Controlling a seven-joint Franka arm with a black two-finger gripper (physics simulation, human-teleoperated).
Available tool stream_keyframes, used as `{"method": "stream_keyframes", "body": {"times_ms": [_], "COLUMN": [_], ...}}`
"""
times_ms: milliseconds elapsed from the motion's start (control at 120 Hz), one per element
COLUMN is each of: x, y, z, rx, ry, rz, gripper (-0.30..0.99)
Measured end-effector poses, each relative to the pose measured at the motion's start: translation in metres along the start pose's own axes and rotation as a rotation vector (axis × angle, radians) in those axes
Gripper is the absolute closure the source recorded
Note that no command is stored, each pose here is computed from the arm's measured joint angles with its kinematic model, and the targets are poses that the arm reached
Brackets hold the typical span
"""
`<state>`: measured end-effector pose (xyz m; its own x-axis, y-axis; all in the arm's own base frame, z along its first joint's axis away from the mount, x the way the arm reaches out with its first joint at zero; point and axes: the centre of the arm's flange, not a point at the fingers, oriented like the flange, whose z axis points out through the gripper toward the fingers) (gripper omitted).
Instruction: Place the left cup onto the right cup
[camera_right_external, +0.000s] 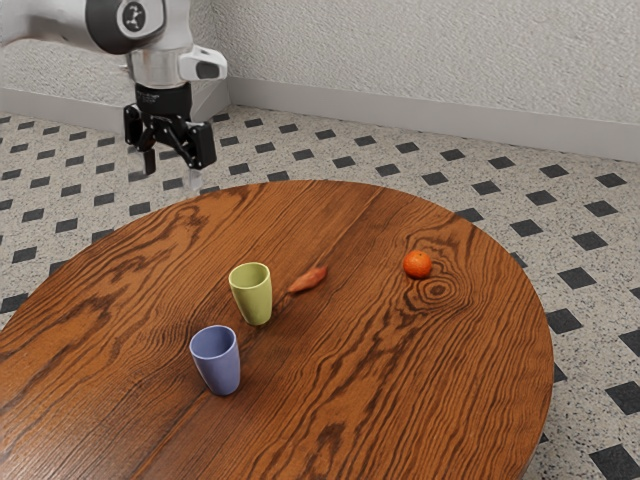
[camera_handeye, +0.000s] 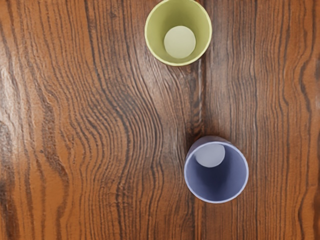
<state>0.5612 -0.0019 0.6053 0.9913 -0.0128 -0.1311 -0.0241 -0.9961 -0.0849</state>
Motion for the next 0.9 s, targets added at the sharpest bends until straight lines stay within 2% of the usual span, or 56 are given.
{"method": "stream_keyframes", "body": {"times_ms": [117,300,492,725,800,900], "x": [0.012,0.073,0.106,0.112,0.114,0.124], "y": [-0.002,-0.039,-0.059,-0.062,-0.062,-0.062], "z": [0.006,0.025,0.085,0.157,0.170,0.181], "rx": [-0.011,-0.017,-0.038,-0.049,-0.049,-0.042], "ry": [0.014,0.037,-0.026,-0.083,-0.072,-0.022], "rz": [-0.006,-0.062,-0.089,-0.090,-0.089,-0.088], "gripper": [0.00,0.00,0.00,0.00,0.00,0.00]}}
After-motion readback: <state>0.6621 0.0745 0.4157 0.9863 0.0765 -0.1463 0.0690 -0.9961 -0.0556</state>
